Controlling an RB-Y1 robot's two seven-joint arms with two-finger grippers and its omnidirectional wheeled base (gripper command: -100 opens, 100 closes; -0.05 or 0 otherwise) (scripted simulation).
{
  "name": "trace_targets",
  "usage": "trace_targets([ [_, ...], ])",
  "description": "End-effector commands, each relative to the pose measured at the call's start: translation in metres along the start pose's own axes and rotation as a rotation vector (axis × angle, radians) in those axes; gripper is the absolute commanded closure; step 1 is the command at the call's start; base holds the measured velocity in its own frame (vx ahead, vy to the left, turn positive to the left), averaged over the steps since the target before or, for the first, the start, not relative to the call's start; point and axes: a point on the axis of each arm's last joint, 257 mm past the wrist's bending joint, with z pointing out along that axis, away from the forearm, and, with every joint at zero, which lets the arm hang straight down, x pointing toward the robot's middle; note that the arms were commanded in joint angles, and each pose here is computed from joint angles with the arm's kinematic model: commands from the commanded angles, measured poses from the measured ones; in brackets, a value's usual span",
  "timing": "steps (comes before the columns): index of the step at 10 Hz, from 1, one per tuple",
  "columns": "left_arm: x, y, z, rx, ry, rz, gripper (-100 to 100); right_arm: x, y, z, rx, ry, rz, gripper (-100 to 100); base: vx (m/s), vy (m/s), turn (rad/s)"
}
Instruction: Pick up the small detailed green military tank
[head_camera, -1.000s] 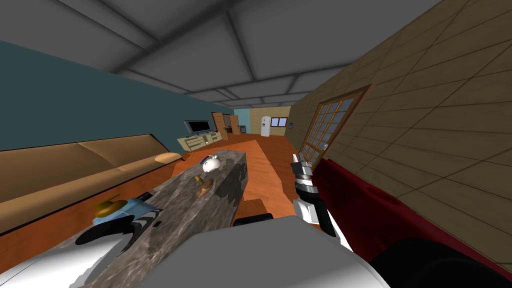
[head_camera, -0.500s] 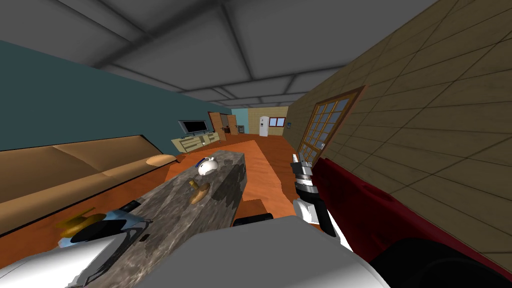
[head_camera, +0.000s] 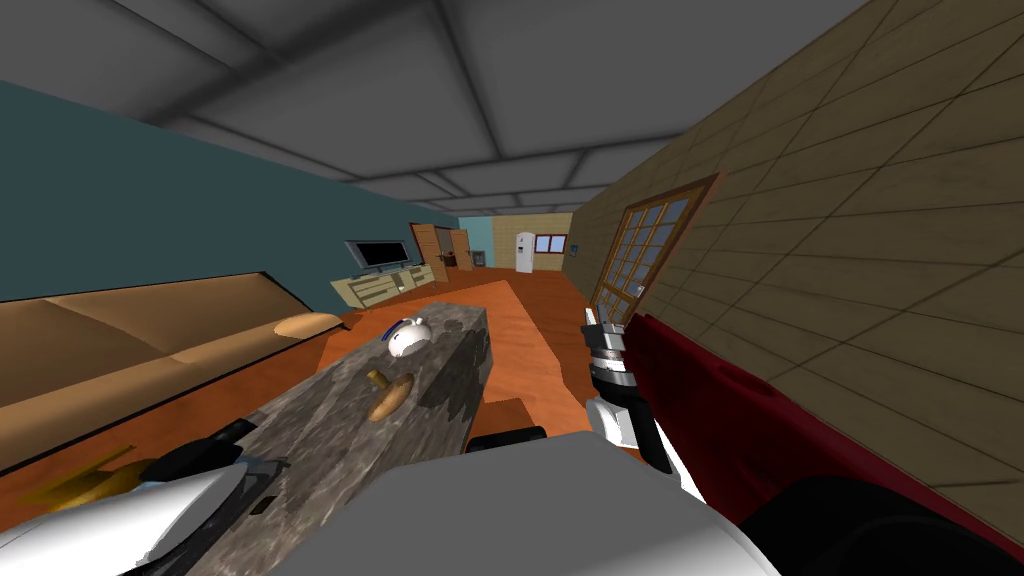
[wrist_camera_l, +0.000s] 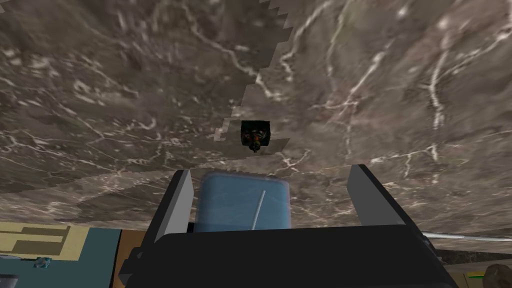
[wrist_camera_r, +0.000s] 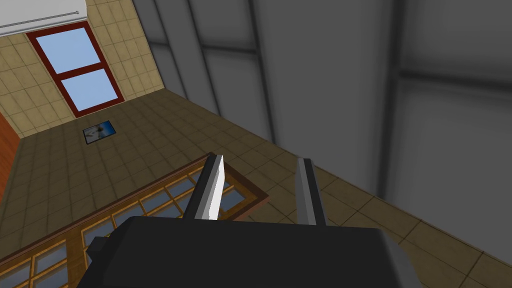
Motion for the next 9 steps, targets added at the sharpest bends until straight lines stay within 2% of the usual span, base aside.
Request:
trace_targets([
  [1,0.002,0.014,0.001,-0.051,0.031,-0.002,-100,0.0,0.0,0.0,0.0,0.0,0.0,0,0.03,0.01,-0.087],
  [6,0.011,0.042,0.002,-0.162,0.116,-0.007,-100,0.0,0.0,0.0,0.0,0.0,0.0,0,0.036,0.02,-0.074],
  [8,0.015,0.049,0.002,-0.191,0.144,-0.008,-100,0.0,0.0,0.0,0.0,0.0,0.0,0,0.029,0.024,-0.06],
  [9,0.013,0.047,0.002,-0.18,0.134,-0.008,-100,0.0,0.0,0.0,0.0,0.0,0.0,0,0.01,0.011,-0.011],
])
